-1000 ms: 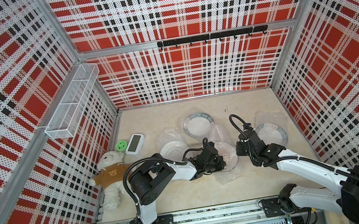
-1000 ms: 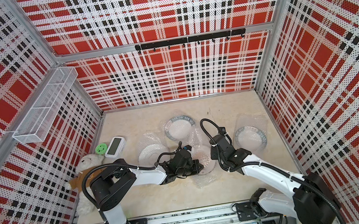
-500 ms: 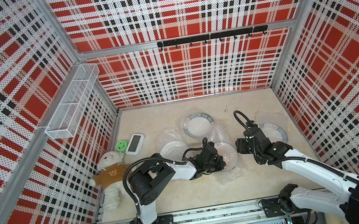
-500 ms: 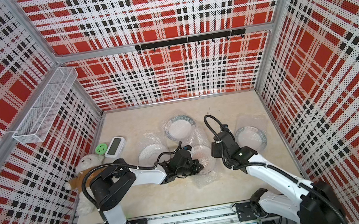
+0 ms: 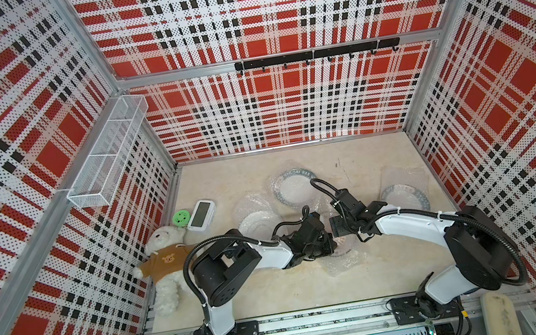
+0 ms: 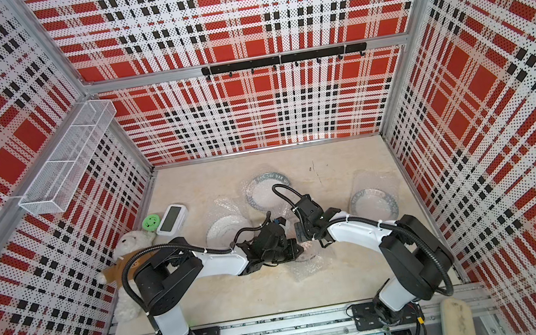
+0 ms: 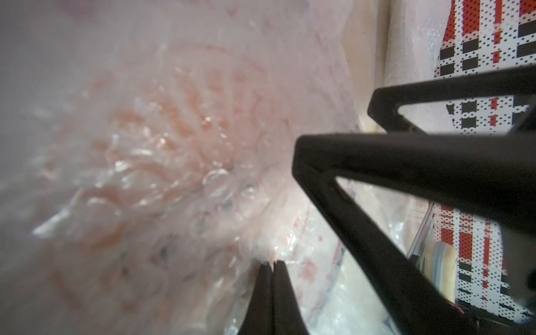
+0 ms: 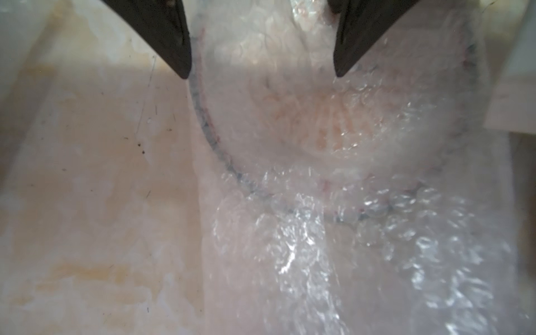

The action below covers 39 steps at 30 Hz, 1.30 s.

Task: Unpack dinner plates from bubble wrap
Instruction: Unwrap the bubble wrap at the center of the board.

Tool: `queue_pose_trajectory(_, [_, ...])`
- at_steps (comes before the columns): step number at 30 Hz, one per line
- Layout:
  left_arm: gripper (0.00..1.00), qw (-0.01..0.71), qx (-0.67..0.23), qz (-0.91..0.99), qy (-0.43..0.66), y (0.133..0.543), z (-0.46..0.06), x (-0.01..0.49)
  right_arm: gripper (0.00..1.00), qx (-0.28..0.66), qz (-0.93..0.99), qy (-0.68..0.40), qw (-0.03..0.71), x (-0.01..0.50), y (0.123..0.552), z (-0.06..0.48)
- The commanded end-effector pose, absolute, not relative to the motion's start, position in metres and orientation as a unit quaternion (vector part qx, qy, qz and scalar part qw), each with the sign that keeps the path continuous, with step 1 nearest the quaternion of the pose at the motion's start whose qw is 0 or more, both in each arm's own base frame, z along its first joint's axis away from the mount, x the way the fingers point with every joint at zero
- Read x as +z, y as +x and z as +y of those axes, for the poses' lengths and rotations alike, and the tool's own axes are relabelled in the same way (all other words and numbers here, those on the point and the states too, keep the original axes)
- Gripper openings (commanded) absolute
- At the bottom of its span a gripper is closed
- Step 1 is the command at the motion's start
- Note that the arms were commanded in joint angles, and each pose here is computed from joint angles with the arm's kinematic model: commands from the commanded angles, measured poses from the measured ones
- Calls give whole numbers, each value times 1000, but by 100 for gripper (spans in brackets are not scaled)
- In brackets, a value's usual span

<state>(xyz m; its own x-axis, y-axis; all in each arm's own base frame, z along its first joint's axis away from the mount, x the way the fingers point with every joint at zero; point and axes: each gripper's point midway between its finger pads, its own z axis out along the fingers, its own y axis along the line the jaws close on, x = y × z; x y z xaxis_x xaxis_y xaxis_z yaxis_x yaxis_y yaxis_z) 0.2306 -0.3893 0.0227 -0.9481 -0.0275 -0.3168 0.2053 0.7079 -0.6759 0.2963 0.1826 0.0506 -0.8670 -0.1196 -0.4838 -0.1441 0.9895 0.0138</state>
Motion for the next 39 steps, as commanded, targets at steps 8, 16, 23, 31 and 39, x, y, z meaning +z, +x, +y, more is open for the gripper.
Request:
queue_pose_trajectory(8, [0, 95, -289, 952, 29, 206, -346, -30, 36, -21, 960, -62, 271, 52, 309, 175])
queue_pose_trajectory(16, [0, 94, -280, 955, 19, 206, -338, -36, 3, 6, 957, -61, 283, 68, 306, 179])
queue_pose_trajectory(23, [0, 91, -282, 955, 15, 205, -336, -38, 1, 46, 957, -5, 287, 76, 309, 147])
queue_pose_trajectory(31, [0, 89, -284, 955, 13, 206, -334, -39, 18, 60, 962, 32, 266, 57, 306, 123])
queue_pose_trajectory(39, [0, 84, -324, 942, 27, 207, -345, -22, 46, 38, 955, 96, 278, 64, 309, 88])
